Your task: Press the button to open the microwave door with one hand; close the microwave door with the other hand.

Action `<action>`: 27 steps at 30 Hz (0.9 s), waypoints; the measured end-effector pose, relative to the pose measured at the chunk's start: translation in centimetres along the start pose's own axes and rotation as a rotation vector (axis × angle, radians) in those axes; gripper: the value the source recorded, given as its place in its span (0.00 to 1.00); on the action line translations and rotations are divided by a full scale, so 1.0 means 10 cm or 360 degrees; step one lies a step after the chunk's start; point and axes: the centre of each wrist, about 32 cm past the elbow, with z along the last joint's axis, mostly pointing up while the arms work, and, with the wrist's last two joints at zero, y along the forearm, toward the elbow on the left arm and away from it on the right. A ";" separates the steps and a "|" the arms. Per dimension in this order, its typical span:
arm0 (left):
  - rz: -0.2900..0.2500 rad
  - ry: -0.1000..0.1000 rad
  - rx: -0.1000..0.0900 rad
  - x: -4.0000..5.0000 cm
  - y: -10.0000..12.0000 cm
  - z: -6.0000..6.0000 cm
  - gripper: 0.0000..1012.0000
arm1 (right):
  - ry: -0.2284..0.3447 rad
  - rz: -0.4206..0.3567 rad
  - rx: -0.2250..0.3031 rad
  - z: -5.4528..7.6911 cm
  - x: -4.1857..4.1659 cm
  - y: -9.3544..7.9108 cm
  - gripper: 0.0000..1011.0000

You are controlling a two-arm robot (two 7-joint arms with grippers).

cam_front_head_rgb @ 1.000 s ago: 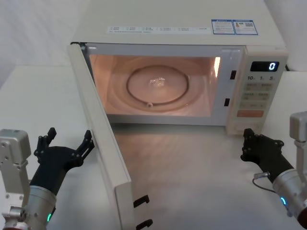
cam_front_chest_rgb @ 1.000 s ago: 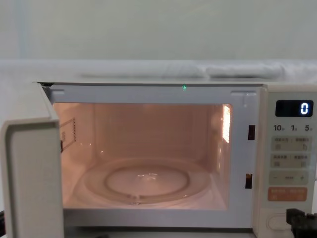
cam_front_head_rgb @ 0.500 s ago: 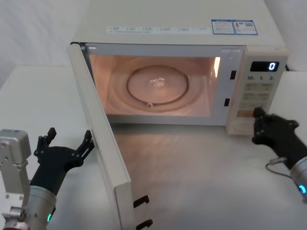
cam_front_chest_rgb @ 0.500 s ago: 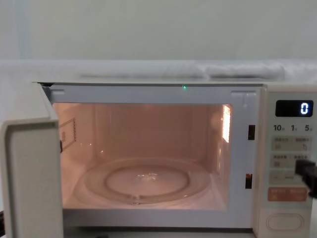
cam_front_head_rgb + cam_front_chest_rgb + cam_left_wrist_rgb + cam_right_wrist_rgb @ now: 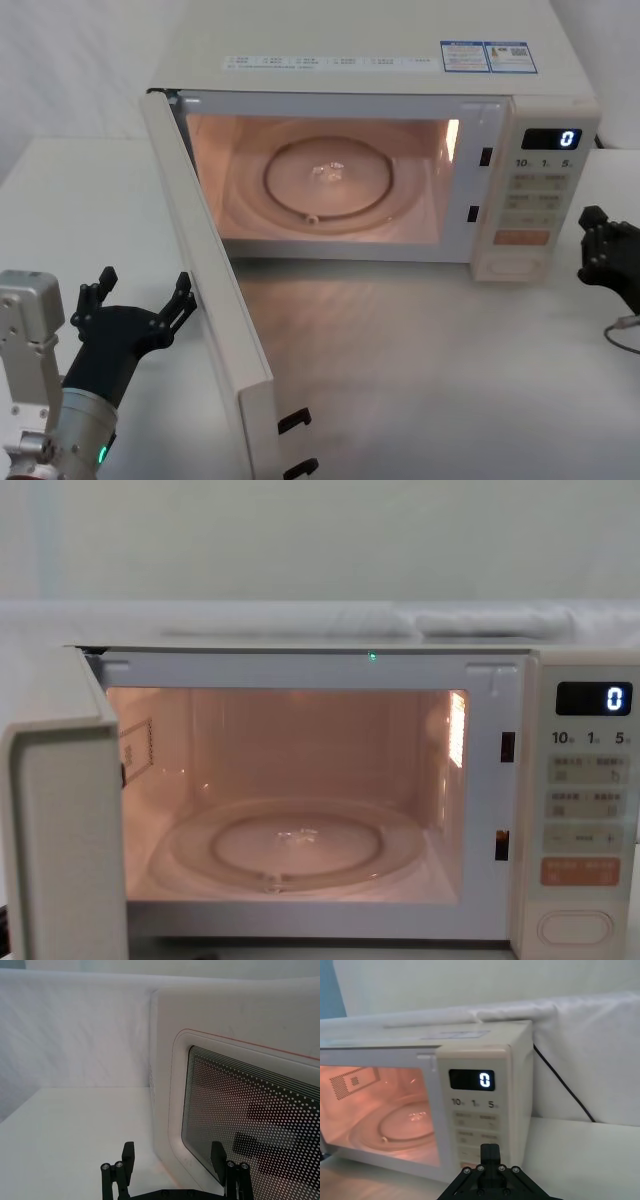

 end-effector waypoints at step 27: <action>0.0000 0.0000 0.0000 0.000 0.00 0.00 0.99 | 0.0020 -0.0038 -0.0051 -0.06 0.257 -0.07 0.12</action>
